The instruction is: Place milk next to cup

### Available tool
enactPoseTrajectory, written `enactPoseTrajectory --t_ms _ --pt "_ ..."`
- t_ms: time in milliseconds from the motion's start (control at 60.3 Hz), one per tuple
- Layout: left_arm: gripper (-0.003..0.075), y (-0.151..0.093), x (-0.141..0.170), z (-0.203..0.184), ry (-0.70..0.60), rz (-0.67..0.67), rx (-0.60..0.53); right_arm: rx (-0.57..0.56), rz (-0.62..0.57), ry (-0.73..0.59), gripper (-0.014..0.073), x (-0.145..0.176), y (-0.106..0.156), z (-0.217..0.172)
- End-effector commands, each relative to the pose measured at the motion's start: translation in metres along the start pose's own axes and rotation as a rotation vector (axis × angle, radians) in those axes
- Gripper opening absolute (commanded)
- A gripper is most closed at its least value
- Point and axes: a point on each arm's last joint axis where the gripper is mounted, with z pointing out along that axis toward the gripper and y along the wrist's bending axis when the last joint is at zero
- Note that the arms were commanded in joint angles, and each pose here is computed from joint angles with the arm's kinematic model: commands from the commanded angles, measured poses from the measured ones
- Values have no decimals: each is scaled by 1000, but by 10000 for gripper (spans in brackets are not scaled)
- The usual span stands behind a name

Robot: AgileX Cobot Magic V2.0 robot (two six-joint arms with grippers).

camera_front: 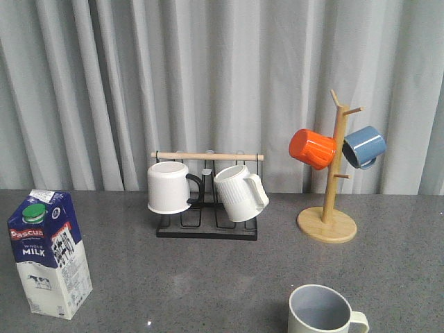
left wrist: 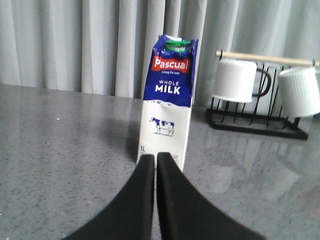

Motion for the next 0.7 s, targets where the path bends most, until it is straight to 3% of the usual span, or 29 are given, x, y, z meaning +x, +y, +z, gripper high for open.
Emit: enactPoseTrajectory --t_ms 0,232,415,531,680 --pt "-6 -1 -4 -1 -97 -83 18 -10 -6 -80 -5 -5 1 -1" --pt "-6 -2 -12 -2 -190 -90 36 -16 -4 -102 -5 -8 1 -1" --pt "-6 -3 -18 -3 -258 -93 50 -20 62 -124 -5 -10 1 -1" --pt "-4 -3 -18 -3 -252 -197 63 -21 143 -147 -3 -12 1 -2" --pt "18 -3 -17 -3 -236 -314 74 -22 157 -151 46 -13 1 -2"
